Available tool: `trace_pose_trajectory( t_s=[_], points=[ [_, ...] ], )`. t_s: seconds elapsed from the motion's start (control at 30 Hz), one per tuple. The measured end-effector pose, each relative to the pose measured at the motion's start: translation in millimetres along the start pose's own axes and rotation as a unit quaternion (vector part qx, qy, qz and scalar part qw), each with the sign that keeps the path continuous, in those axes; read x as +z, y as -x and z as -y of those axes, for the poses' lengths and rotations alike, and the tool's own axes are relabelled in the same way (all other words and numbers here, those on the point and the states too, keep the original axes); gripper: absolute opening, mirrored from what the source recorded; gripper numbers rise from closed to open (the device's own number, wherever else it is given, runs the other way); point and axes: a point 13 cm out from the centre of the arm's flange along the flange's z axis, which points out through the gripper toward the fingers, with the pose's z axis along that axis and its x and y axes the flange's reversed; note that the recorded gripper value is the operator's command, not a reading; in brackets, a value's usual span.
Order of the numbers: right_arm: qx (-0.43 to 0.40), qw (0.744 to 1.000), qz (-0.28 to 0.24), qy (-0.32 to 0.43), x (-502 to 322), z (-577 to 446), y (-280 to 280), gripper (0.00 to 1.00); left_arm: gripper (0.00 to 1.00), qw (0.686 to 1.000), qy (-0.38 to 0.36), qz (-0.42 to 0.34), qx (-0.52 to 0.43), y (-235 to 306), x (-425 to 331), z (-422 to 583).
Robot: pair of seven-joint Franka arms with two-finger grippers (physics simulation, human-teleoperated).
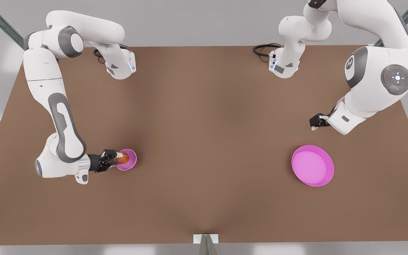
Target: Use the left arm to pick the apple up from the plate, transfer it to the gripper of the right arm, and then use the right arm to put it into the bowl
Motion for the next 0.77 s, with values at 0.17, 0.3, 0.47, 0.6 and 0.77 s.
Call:
trace_pose_trajectory(
  t_s=[0.17,0.3,0.47,0.6,0.77],
  points=[
    [-0.013,1.0,-0.002,-0.019,-11,0,7,0.92,1.0,1.0,0.0,0.0,-0.018,0,0,0],
    [-0.112,0.975,-0.011,-0.189,-148,-74,61,0.98,1.0,0.999,-0.006,0.0,-0.032,0,0,-1],
    [-0.102,0.923,-0.052,-0.368,-272,-216,27,1.0,1.0,0.999,-0.011,0.002,-0.042,2,-2,1],
    [-0.021,0.921,-0.065,-0.384,-270,-218,-6,1.0,1.0,0.999,-0.013,0.004,-0.044,3,-3,7],
    [0.061,0.916,-0.04,-0.395,-285,-219,-5,1.0,1.0,0.999,-0.014,0.006,-0.047,7,-3,11]
  ],
)
